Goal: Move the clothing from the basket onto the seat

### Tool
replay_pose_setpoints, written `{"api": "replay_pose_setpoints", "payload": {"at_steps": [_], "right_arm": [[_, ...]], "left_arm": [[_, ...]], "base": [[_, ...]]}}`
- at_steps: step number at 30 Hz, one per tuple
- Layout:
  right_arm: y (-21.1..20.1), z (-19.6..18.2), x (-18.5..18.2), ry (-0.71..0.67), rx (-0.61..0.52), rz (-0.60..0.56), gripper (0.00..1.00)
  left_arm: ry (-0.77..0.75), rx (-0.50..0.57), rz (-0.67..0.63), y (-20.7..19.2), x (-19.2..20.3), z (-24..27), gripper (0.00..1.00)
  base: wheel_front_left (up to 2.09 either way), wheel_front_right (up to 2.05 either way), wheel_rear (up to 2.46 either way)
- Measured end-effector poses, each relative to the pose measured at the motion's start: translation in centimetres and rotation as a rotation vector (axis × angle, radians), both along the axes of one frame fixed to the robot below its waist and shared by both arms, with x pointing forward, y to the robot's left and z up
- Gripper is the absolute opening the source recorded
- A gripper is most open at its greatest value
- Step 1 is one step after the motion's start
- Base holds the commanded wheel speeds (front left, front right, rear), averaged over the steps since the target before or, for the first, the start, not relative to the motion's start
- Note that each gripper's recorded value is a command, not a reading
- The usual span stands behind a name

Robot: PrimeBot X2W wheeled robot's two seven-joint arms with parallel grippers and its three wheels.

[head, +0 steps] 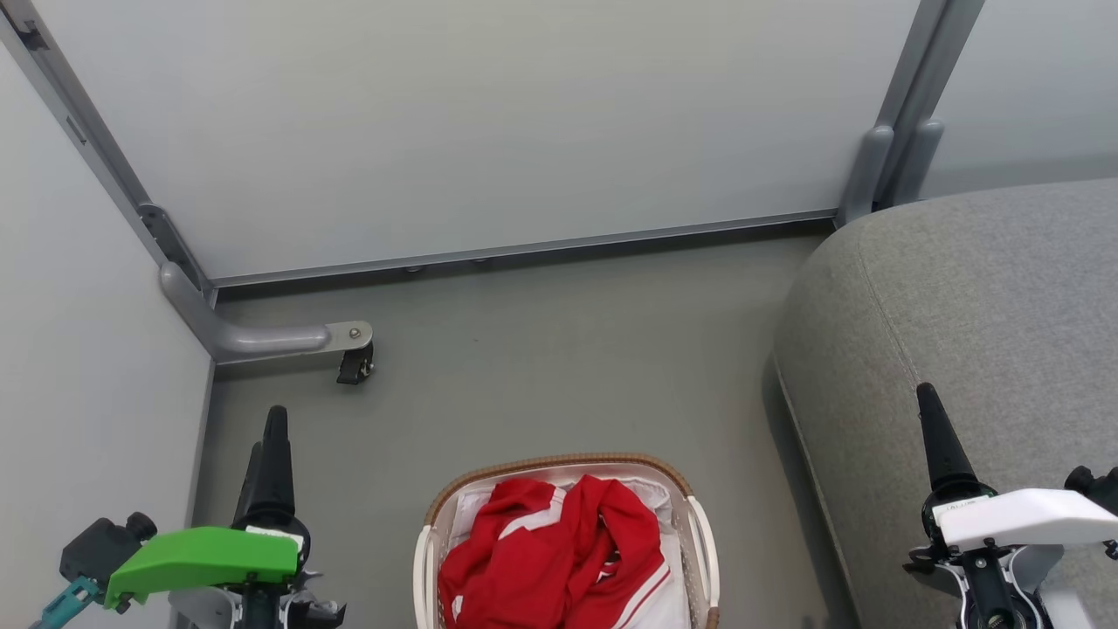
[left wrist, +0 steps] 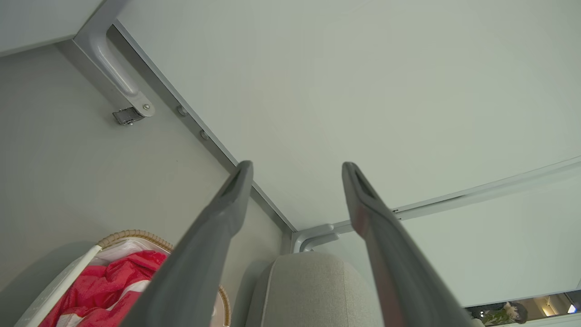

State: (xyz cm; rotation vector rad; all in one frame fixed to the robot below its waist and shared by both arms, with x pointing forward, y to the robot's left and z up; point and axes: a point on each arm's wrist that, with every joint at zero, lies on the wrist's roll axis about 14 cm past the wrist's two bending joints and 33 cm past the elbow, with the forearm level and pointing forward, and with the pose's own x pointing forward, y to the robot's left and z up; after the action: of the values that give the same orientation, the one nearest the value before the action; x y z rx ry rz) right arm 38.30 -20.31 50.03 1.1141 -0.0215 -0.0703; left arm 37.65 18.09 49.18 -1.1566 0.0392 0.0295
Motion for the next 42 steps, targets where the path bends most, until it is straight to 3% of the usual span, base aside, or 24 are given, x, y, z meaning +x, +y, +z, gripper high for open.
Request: {"api": "replay_pose_setpoints", "payload": {"at_steps": [21, 42], "right_arm": [[1.5, 0.8, -0.2, -0.026, -0.415, 0.048, 1.0], [2.5, -0.4, -0.6, -0.013, -0.666, 0.088, 1.0]], "left_arm": [[-0.001, 0.383, -0.041, -1.3, -0.6, -0.3, 1.0], [0.026, 0.598, -0.078, -2.0, -1.4, -2.2, 1.0]], "base": [[0.0, 0.0, 0.0], [0.0, 0.0, 0.0]]}}
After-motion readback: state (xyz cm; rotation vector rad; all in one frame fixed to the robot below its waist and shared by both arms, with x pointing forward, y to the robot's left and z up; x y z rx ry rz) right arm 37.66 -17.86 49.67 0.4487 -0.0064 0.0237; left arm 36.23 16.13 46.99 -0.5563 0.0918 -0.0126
